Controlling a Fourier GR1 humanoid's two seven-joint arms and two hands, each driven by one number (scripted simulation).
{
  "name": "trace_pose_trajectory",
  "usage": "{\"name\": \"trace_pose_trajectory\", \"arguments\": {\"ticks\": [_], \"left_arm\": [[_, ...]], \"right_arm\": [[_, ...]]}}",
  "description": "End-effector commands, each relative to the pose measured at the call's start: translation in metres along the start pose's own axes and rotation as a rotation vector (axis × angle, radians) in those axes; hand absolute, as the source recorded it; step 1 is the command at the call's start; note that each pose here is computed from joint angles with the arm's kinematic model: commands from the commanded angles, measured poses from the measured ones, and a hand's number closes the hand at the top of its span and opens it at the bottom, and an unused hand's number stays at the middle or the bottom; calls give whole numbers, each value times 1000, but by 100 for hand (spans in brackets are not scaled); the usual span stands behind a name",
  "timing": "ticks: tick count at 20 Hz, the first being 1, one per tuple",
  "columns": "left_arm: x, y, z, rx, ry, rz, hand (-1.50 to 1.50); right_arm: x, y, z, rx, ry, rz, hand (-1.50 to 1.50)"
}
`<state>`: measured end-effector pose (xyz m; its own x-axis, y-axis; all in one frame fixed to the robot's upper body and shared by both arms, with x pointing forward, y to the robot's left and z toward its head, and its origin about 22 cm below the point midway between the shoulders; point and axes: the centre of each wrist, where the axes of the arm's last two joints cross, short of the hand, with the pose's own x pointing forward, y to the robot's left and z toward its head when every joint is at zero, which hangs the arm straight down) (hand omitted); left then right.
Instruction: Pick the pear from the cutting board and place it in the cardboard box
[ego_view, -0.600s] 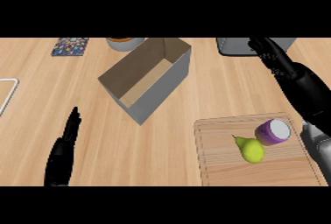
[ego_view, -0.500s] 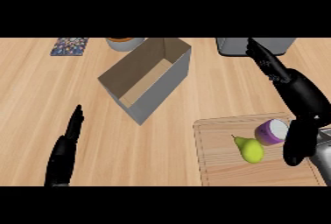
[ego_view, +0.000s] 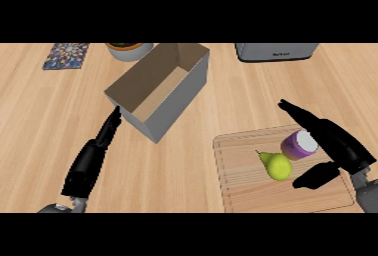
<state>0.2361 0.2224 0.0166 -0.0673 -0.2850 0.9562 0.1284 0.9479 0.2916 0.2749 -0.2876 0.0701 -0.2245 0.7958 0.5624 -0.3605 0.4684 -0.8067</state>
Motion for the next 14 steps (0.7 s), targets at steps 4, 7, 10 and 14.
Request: {"name": "trace_pose_trajectory", "arguments": {"ticks": [4,7,10,14], "left_arm": [[14,4,-18,-124,-20,15,0],[34,1,-36,-129,-28,25,0],[24,3,-44,-130,-19,29,0],[12,6,-42,-160,-24,38,0]], "right_arm": [[4,21,37,93,-33,512,-150],[47,-12,44,89,3,577,-150],[84,-6,60,155,59,617,-150],[105,-15,60,320,142,587,-150]]}}
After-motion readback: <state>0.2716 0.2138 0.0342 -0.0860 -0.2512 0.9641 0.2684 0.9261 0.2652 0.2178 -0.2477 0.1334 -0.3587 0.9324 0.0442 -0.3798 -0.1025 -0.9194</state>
